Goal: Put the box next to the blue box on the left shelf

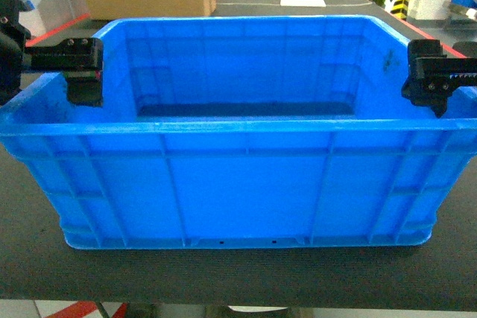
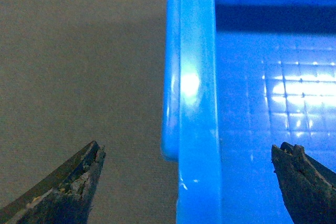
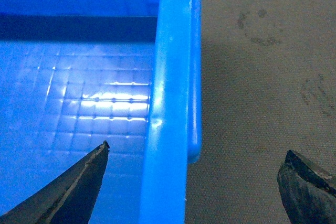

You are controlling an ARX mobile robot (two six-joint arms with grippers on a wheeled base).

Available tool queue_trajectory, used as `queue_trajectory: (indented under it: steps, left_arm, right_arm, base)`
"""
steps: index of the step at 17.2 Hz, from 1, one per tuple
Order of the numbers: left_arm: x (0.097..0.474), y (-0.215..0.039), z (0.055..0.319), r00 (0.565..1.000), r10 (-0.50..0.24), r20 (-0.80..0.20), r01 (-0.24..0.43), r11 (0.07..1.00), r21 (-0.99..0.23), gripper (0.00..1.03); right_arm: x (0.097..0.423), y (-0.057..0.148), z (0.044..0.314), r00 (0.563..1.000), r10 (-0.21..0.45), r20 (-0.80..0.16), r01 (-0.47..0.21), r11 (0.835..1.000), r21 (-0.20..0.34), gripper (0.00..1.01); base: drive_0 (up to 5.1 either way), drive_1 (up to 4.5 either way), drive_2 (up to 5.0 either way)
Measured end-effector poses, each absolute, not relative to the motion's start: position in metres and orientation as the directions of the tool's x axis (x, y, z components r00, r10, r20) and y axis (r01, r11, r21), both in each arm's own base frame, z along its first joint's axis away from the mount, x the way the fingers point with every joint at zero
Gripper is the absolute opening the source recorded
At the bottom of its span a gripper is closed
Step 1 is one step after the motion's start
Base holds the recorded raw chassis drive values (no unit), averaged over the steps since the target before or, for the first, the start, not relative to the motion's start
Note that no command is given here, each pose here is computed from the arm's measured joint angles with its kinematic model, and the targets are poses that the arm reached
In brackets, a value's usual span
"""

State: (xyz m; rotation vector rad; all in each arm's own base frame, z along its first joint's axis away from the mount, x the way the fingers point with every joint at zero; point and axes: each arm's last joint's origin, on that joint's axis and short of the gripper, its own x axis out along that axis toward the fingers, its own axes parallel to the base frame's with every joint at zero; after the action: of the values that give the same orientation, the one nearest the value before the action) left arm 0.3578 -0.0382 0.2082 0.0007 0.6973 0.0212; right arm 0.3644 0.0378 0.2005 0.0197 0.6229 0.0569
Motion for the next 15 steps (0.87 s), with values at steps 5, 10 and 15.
queue_trajectory:
  steps: [5, 10, 15]
  left_arm:
    - [0.363, -0.042, 0.206, 0.743, 0.024, -0.669, -0.032, 0.999, 0.0, 0.93]
    - [0.362, -0.042, 0.204, 0.734, 0.029, -0.679, -0.034, 0.999, 0.005, 0.38]
    - [0.36, -0.043, 0.208, 0.764, 0.054, -0.643, -0.071, 0.997, 0.0, 0.14]
  right_arm:
    - [0.368, 0.043, 0.196, 0.793, 0.067, -0.606, -0.039, 0.998, 0.058, 0.92]
    - [0.369, 0.047, 0.196, 0.79, 0.075, -0.608, -0.054, 0.997, 0.054, 0.36]
    - [0.365, 0.056, 0.202, 0.8, 0.057, -0.598, -0.033, 0.998, 0.052, 0.18]
  base:
    - [0.0, 0.0, 0.0]
    - [0.0, 0.0, 0.0]
    - [0.0, 0.0, 0.0]
